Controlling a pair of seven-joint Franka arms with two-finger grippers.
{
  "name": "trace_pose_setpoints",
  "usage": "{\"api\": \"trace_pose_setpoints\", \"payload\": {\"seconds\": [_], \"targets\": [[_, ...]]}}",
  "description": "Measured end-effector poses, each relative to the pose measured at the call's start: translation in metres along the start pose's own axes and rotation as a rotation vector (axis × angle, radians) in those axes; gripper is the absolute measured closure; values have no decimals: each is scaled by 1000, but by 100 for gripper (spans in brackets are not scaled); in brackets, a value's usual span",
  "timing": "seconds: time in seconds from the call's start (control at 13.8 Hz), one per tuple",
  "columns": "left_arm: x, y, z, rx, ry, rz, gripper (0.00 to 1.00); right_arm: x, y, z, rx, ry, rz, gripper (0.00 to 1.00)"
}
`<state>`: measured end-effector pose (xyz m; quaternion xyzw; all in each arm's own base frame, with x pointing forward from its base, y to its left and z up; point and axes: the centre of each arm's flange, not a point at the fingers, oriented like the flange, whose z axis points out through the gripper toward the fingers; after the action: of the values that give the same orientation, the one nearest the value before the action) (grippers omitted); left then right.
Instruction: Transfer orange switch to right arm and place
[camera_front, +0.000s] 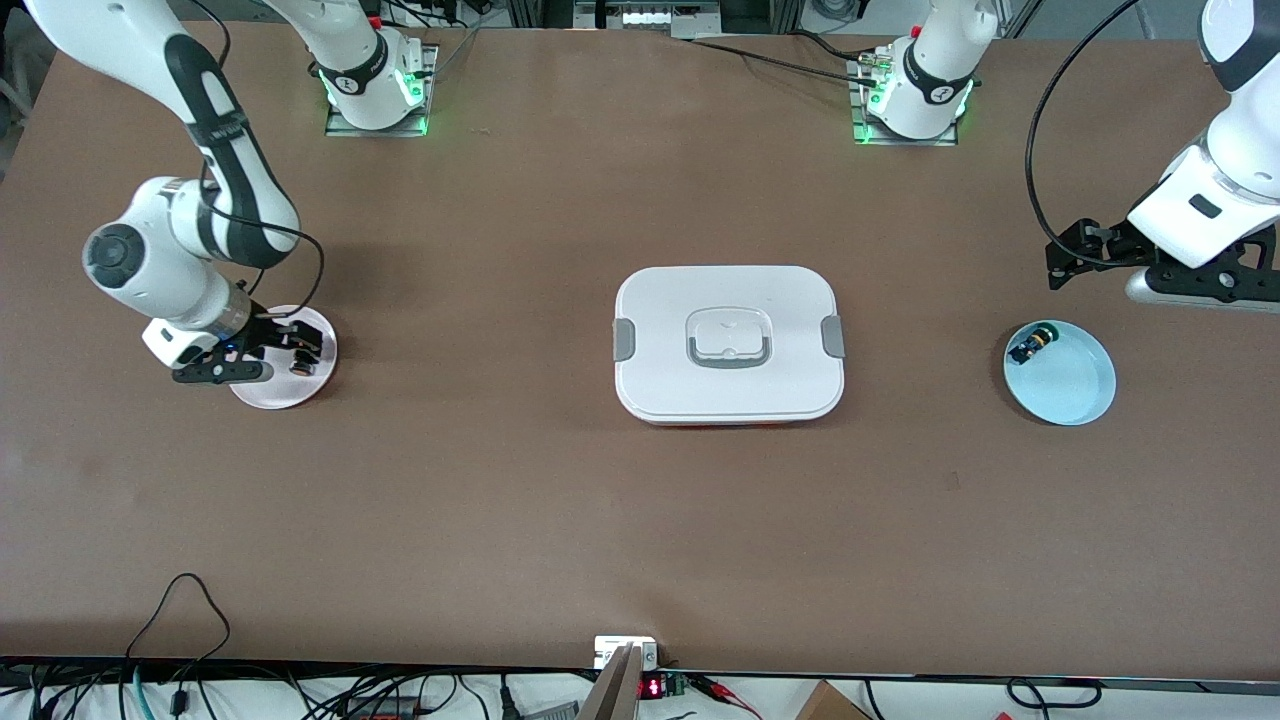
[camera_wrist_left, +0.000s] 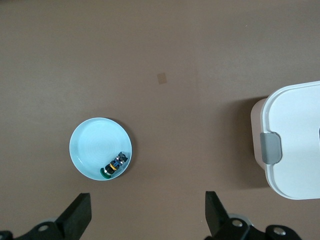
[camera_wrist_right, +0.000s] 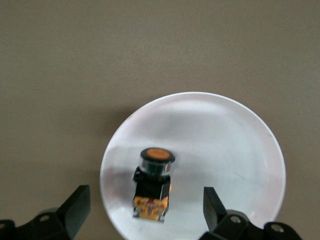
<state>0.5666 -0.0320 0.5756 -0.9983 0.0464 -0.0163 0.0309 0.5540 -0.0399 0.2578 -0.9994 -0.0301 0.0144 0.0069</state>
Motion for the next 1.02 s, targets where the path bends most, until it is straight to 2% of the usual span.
{"api": "trace_pose_setpoints", "payload": {"seconds": [0.07, 0.22, 0.36, 0.58, 0.8, 1.02], "targets": [[1, 1, -1, 0, 4, 1, 0, 3, -1, -27, 13, -10, 9, 0], [3, 3, -2, 0, 6, 2, 0, 3, -3, -84, 36, 13, 26, 0], [5, 3, 0, -1, 1, 1, 0, -7, -6, -130, 49, 12, 36, 0], [8, -1, 7, -1, -10, -8, 0, -18, -13, -205, 67, -39, 23, 0], [9, -5, 11, -1, -16, -15, 0, -18, -26, -284, 28, -48, -22, 0], [10, -8, 9, -1, -12, -20, 0, -21, -38, -333, 10, -49, -46, 0]]}}
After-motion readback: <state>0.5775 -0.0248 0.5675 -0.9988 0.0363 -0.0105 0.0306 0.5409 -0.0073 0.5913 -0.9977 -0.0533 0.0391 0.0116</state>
